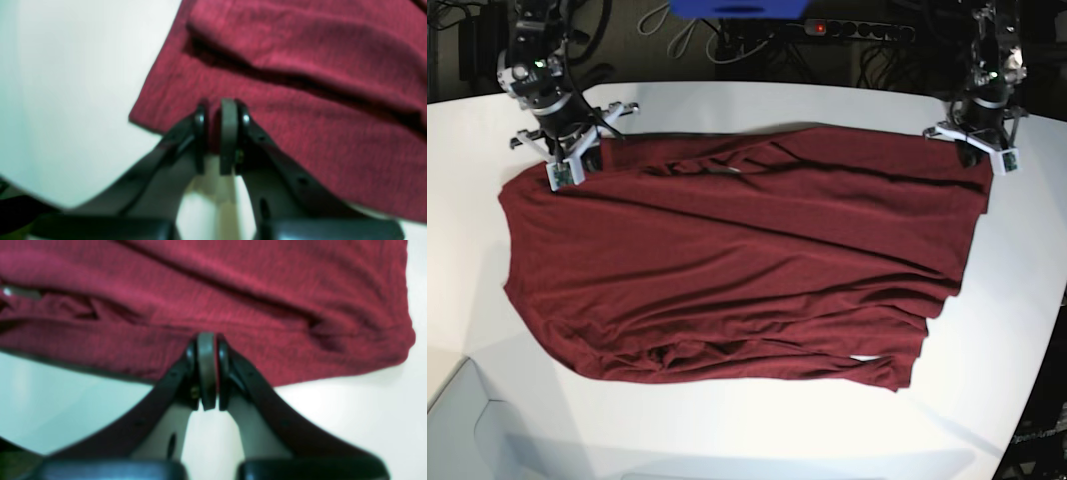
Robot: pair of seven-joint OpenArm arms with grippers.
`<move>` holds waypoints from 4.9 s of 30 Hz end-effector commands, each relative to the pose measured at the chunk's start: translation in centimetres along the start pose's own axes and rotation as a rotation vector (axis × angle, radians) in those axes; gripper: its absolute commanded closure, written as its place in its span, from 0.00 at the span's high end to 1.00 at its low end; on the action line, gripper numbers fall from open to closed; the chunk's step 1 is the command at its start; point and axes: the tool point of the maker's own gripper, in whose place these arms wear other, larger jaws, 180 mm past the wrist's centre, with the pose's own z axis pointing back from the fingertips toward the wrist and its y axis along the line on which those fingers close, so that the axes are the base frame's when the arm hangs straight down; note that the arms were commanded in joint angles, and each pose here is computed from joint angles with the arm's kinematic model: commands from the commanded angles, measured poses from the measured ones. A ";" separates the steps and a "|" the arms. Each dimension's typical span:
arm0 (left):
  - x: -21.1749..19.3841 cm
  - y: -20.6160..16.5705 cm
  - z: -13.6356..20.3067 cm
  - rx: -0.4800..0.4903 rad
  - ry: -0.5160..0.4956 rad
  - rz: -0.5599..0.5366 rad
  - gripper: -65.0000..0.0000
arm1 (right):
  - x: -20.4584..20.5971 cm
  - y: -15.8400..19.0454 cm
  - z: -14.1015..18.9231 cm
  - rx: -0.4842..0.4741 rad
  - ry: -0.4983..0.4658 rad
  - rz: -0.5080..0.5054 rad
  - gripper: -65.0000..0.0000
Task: Layout the t-shirt on the table in an organized manner, then fold the t-shirt properly
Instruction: 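Grasp the collar edge with both grippers and pull it away from the hem, then hold the collar edge with both grippers and drag it to smooth the shirt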
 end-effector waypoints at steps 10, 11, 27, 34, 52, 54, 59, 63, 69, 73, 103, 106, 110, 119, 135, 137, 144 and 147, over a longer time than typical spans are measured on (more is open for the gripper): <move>-0.8 -0.4 1.8 -0.015 0.043 -0.028 0.09 | 0.0 1.2 0.2 0.033 -0.010 0.007 0.00; -0.8 -0.4 1.8 -0.015 0.043 -0.028 0.09 | -0.2 1.8 0.2 0.050 -0.006 0.013 0.00; -0.3 0.3 1.5 -0.005 0.039 -0.043 0.09 | -7.5 3.7 0.8 0.127 0.176 0.027 0.00; 0.3 0.1 1.3 -0.009 0.024 -0.043 0.09 | -7.8 2.6 2.7 0.095 0.181 0.047 0.00; 0.3 0.3 1.2 -0.004 0.025 -0.041 0.09 | -2.5 3.6 -1.2 0.111 0.052 0.000 0.00; 0.3 0.3 1.2 -0.004 0.025 -0.041 0.09 | -4.0 3.6 -1.8 0.117 0.092 -0.016 0.00; 0.3 0.3 1.2 -0.004 0.025 -0.041 0.09 | -6.1 3.1 -1.2 0.118 0.132 -0.004 0.00; 0.4 0.1 1.3 -0.010 0.023 -0.043 0.09 | -7.5 2.9 -0.1 0.119 0.134 0.007 0.00; 0.6 -0.2 1.3 -0.014 0.015 -0.041 0.09 | -9.0 1.9 0.9 0.090 0.157 -0.007 0.00; 0.6 -0.2 1.3 -0.014 0.015 -0.041 0.09 | -9.1 0.6 1.2 0.057 0.159 -0.014 0.00; 2.4 -2.0 3.4 -0.063 -0.042 -0.055 0.09 | -4.7 -1.4 3.0 -0.018 0.050 0.022 0.00; 1.4 -1.8 3.8 -0.061 -0.018 -0.057 0.09 | -4.6 -1.4 3.0 -0.018 0.047 0.022 0.00; 0.4 -1.4 4.6 -0.055 0.006 -0.065 0.09 | -4.6 -1.4 3.0 -0.018 0.046 0.022 0.00; 0.0 -1.3 4.8 -0.053 0.022 -0.068 0.27 | -4.0 0.4 3.7 0.062 0.030 0.064 0.00; 0.2 -1.5 4.8 -0.056 0.037 -0.075 0.57 | -3.2 1.5 4.9 0.083 0.009 0.081 0.26; 0.2 -1.5 4.7 -0.056 0.035 -0.076 0.57 | -3.2 1.5 4.9 0.083 0.009 0.081 0.26; -0.4 -0.8 3.7 -0.036 0.053 -0.063 0.57 | -3.3 1.6 4.9 0.083 0.010 0.080 0.26; -0.7 -0.6 3.5 -0.032 0.061 -0.055 0.58 | -3.3 1.6 4.9 0.084 0.011 0.079 0.26</move>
